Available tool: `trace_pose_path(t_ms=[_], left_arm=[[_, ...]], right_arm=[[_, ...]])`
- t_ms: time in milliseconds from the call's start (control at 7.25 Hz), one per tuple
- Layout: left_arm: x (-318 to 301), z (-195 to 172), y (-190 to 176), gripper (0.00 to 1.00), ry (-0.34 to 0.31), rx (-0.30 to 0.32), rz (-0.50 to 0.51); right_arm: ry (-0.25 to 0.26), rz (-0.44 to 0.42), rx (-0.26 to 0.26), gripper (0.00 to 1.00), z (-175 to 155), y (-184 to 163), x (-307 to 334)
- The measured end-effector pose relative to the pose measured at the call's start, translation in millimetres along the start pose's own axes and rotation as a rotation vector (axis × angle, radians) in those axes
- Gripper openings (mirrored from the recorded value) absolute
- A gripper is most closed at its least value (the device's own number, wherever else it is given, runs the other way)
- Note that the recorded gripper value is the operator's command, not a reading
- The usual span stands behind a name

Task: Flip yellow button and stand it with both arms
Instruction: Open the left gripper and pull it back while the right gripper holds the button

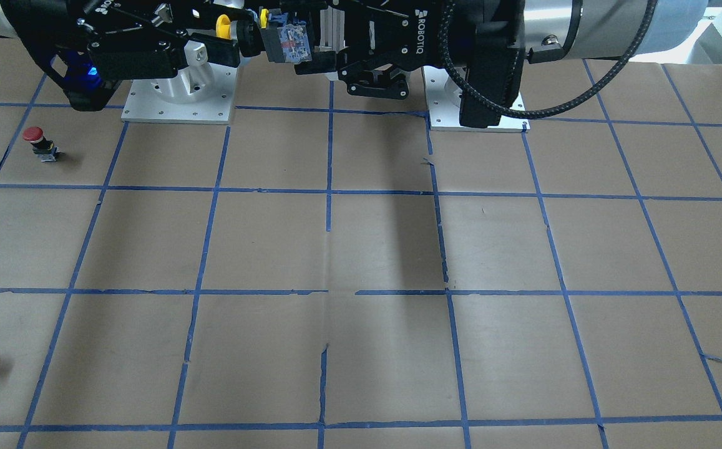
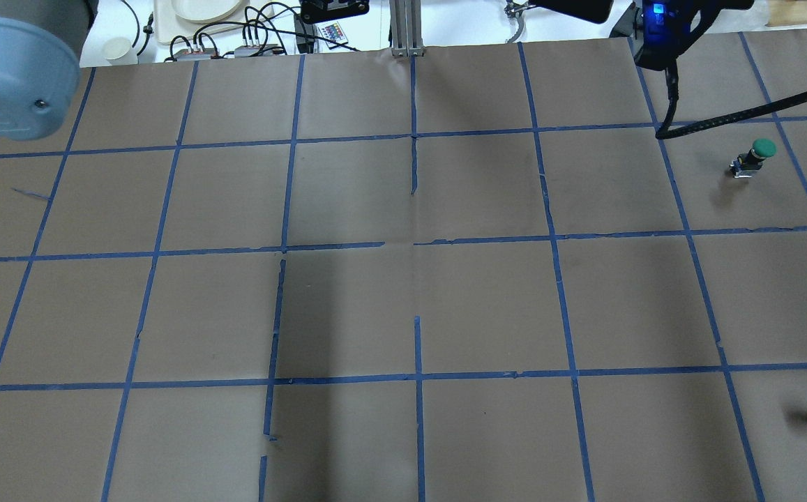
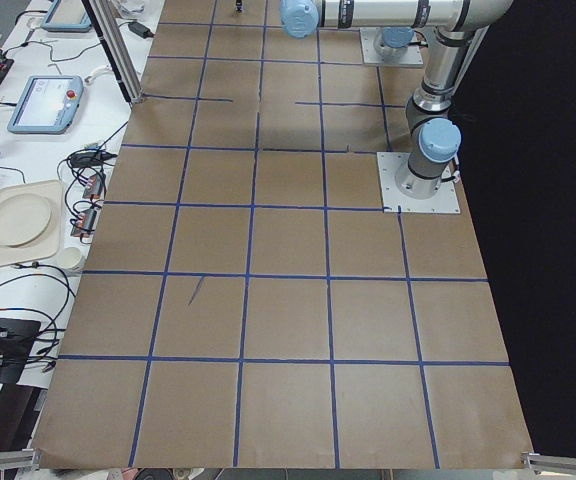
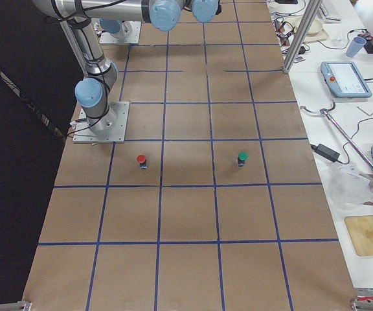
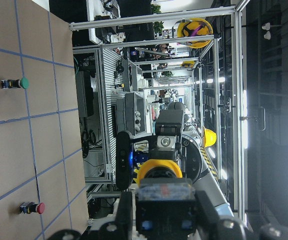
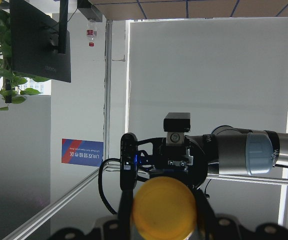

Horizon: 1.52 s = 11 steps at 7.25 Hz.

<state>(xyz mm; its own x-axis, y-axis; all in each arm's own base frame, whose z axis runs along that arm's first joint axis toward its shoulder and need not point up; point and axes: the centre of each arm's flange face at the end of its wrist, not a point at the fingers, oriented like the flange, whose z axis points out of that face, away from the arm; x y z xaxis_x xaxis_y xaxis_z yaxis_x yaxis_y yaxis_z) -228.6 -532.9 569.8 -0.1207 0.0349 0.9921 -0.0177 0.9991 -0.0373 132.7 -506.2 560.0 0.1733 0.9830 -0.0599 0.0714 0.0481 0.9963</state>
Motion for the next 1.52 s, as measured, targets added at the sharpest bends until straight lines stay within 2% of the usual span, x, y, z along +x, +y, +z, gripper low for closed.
trace_pose_path(t_ms=[276,414,690,828,966,1103,1241,1379,1517], left_arm=[[2.4,-4.4,-1.9,0.99,-0.005,0.009,-0.024],[3.3,-8.7,-4.2,0.99,-0.036,0.021,-0.037],[-5.3,-17.9,-8.0,0.99,-0.215,0.058,-0.045],[-14.4,-23.9,-10.7,0.99,-0.347,0.082,-0.043],[-23.9,-30.1,-13.3,0.99,-0.501,0.104,-0.037],[-33.9,-35.9,-14.2,0.99,-0.683,0.119,-0.030],[-43.7,-40.1,-12.7,0.99,-0.855,0.118,-0.025],[-51.9,-43.6,-8.9,0.99,-1.020,0.109,-0.016],[-58.5,-48.1,-3.3,0.99,-1.163,0.089,0.004]], right_arm=[[-0.007,0.002,0.000,0.08,-3.5,-0.8,-2.9],[-0.015,0.000,0.008,0.08,-8.6,-2.3,-6.0],[-0.059,-0.006,0.056,0.08,-40.8,-8.8,-17.9],[-0.062,-0.031,0.120,0.08,-56.8,-14.3,-22.0],[-0.037,-0.074,0.214,0.08,-65.1,-20.3,-22.9],[0.011,-0.136,0.330,0.08,-71.0,-28.9,-21.2],[0.086,-0.225,0.449,0.08,-77.0,-39.8,-17.3],[0.191,-0.334,0.564,0.08,-84.0,-51.0,-11.7],[0.323,-0.463,0.664,0.08,-92.6,-61.4,-6.0]])
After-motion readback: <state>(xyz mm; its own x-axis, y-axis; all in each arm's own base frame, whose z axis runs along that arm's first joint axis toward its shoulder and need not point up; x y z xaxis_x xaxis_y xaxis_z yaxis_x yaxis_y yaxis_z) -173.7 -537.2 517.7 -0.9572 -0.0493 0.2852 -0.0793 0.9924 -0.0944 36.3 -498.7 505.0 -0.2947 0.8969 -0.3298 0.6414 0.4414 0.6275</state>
